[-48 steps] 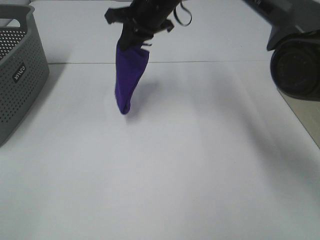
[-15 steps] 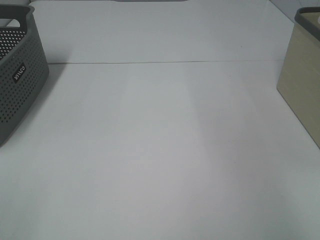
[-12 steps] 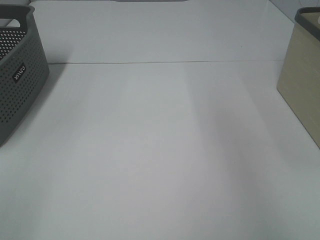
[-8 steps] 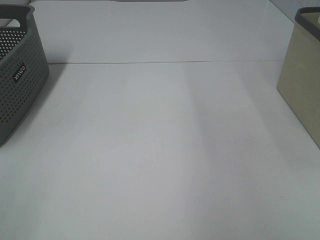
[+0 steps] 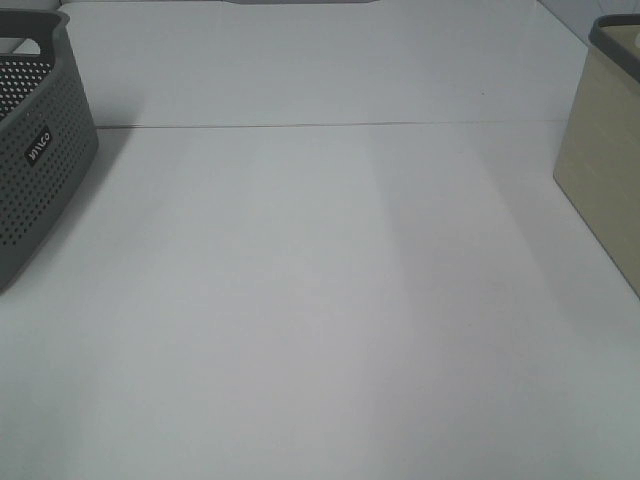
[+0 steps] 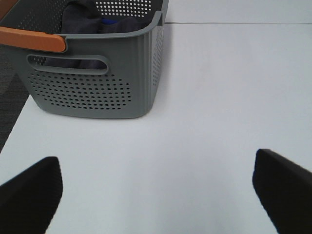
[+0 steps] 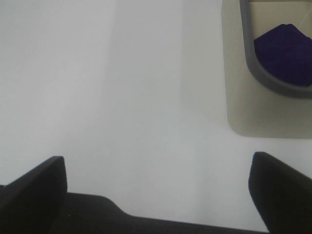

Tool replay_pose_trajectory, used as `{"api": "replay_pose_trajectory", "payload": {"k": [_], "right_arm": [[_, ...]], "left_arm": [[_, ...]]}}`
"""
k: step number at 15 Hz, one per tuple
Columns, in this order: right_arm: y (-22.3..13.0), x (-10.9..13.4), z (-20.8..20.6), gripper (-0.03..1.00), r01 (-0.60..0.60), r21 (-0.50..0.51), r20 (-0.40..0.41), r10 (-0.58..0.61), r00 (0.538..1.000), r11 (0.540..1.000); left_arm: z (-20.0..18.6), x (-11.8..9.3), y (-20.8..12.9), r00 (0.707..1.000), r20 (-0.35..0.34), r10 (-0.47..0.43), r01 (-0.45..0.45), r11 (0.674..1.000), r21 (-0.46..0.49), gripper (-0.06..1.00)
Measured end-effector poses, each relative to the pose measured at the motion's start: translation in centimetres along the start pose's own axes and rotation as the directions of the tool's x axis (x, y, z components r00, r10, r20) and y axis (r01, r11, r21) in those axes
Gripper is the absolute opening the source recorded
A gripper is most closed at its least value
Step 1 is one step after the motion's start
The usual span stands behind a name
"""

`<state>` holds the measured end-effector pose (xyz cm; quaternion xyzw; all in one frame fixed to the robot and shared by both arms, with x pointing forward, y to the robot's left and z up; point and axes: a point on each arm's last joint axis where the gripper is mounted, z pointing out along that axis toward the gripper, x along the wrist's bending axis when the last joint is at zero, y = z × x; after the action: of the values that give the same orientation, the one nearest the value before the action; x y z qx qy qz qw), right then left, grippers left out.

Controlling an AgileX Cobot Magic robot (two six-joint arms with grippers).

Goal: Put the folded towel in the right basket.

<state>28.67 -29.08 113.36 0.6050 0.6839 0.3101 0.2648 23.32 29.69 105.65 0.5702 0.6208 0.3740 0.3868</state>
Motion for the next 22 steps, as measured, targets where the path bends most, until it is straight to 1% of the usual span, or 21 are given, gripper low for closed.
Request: {"api": "replay_pose_trajectory", "payload": {"k": [1, 2, 3, 5, 6, 9, 11, 12, 17, 18, 19, 22], "right_arm": [[0.0, 0.0, 0.0, 0.97, 0.000, 0.000, 0.000, 0.000, 1.000, 1.000], [-2.9, 0.1, -0.9, 0.97, 0.008, -0.052, 0.006, -0.008, 1.000, 0.999], [-7.2, -0.1, -1.9, 0.97, 0.048, -0.173, 0.040, -0.042, 0.998, 0.984], [-9.1, -0.1, -1.8, 0.97, 0.053, -0.233, 0.048, -0.043, 0.998, 0.971], [-9.5, -0.1, -1.5, 0.97, 0.053, -0.241, 0.049, -0.043, 0.998, 0.969], [-9.6, -0.2, 0.4, 0.97, 0.107, -0.241, 0.063, -0.095, 0.994, 0.965], [-10.4, -0.2, 2.3, 0.97, 0.099, -0.188, 0.052, -0.091, 0.995, 0.977], [-10.6, -0.2, 2.5, 0.97, 0.098, -0.175, 0.051, -0.091, 0.995, 0.980], [-10.6, -0.2, 2.6, 0.97, 0.093, -0.173, 0.051, -0.086, 0.995, 0.980], [-10.6, -0.2, 2.7, 0.97, 0.079, -0.172, 0.067, -0.068, 0.995, 0.982], [-10.6, -0.1, 2.7, 0.97, 0.038, -0.171, 0.117, -0.018, 0.993, 0.985], [-10.6, -0.1, 2.7, 0.97, 0.024, -0.170, 0.136, 0.000, 0.991, 0.985]], "left_arm": [[0.0, 0.0, 0.0, 1.000, 0.000, 0.000, 0.000, 1.000, 0.000, 0.99], [0.0, 0.0, 0.0, 1.000, 0.000, 0.000, 0.000, 1.000, 0.000, 0.99], [0.0, 0.0, 0.0, 1.000, 0.000, 0.000, 0.000, 1.000, 0.000, 0.99], [0.0, 0.0, 0.0, 1.000, 0.000, 0.000, 0.000, 1.000, 0.000, 0.99], [0.0, 0.0, 0.0, 1.000, 0.000, 0.000, 0.000, 1.000, 0.000, 0.99], [0.0, 0.0, 0.0, 1.000, 0.000, 0.000, 0.000, 1.000, 0.000, 0.99], [0.0, 0.0, 0.0, 1.000, 0.001, -0.001, 0.001, 1.000, 0.000, 0.99], [0.0, 0.0, 0.0, 1.000, 0.001, -0.001, 0.001, 1.000, 0.000, 0.99], [0.0, 0.0, 0.0, 1.000, 0.001, -0.001, 0.001, 1.000, 0.000, 0.99], [0.0, 0.0, 0.0, 1.000, 0.001, -0.001, 0.001, 1.000, 0.000, 0.99], [0.0, 0.0, 0.0, 1.000, 0.001, -0.001, 0.001, 1.000, 0.000, 0.99], [0.0, 0.0, 0.0, 1.000, 0.001, -0.001, 0.001, 1.000, 0.000, 0.99]]}}
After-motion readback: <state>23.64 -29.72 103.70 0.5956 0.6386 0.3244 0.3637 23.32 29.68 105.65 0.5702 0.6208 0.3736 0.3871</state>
